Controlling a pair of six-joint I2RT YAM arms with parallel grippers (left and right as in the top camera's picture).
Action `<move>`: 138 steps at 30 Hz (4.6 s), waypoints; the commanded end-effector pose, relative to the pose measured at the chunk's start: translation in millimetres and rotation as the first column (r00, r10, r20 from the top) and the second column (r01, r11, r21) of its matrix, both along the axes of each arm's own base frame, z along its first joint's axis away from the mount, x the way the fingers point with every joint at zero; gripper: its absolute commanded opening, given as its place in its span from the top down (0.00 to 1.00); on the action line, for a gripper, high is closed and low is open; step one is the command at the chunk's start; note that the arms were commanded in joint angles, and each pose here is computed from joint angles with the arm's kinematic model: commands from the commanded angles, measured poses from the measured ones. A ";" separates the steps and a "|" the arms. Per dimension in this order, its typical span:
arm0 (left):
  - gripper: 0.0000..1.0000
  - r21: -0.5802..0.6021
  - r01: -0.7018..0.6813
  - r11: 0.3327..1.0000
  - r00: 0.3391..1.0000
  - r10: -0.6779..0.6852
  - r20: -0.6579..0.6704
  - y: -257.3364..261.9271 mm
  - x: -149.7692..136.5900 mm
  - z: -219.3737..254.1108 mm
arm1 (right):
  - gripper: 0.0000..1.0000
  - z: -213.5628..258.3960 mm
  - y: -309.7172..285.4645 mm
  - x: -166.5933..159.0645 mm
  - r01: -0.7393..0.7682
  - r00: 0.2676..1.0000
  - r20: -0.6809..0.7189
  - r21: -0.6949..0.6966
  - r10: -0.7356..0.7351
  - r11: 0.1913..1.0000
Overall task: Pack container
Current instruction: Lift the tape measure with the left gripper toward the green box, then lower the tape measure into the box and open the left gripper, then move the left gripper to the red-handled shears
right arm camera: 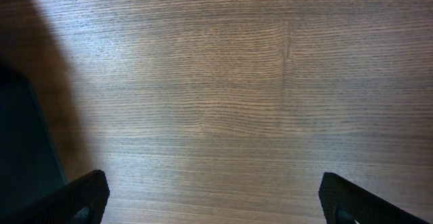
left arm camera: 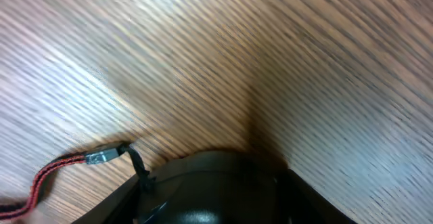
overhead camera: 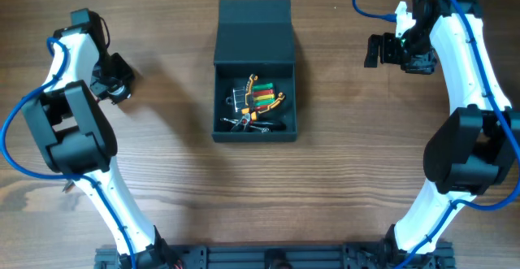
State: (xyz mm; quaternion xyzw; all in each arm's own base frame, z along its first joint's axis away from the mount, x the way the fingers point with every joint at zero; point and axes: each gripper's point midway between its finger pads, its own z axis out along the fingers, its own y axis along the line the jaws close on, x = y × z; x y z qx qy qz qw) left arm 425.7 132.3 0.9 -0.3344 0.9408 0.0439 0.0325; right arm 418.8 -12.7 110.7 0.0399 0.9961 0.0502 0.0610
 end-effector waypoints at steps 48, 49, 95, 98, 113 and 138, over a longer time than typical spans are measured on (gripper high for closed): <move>0.96 0.021 0.972 0.235 0.236 -0.970 -0.052 -299.9 -36.7 65.9 | 0.00 -4.3 2.6 -0.4 -0.038 0.999 -0.007 0.012 0.038 0.999; 0.96 0.008 0.970 0.243 0.243 -0.969 -0.052 -298.6 -37.1 62.3 | 0.00 -4.3 2.6 -0.6 -0.038 0.999 -0.008 0.012 0.038 0.999; 0.00 0.474 0.748 0.464 0.493 -0.867 0.071 -215.8 -15.0 241.2 | 0.00 -4.7 2.8 -4.1 -0.038 0.999 -0.022 0.014 0.039 0.999; 0.00 0.539 0.531 0.654 0.687 -0.705 0.177 -153.9 -27.7 283.9 | 0.00 -4.7 2.8 -4.1 -0.038 0.999 -0.022 0.014 0.039 0.999; 0.00 -0.039 -0.814 0.580 0.533 0.771 0.349 1.5 -180.6 272.8 | 0.00 -4.4 2.9 -1.6 -0.039 0.999 -0.012 0.013 0.040 0.999; 0.05 -0.147 -0.988 -0.051 -0.083 0.972 0.221 8.9 -193.8 83.6 | 0.00 -5.3 3.7 -13.5 -0.040 0.997 -0.060 0.018 0.041 0.999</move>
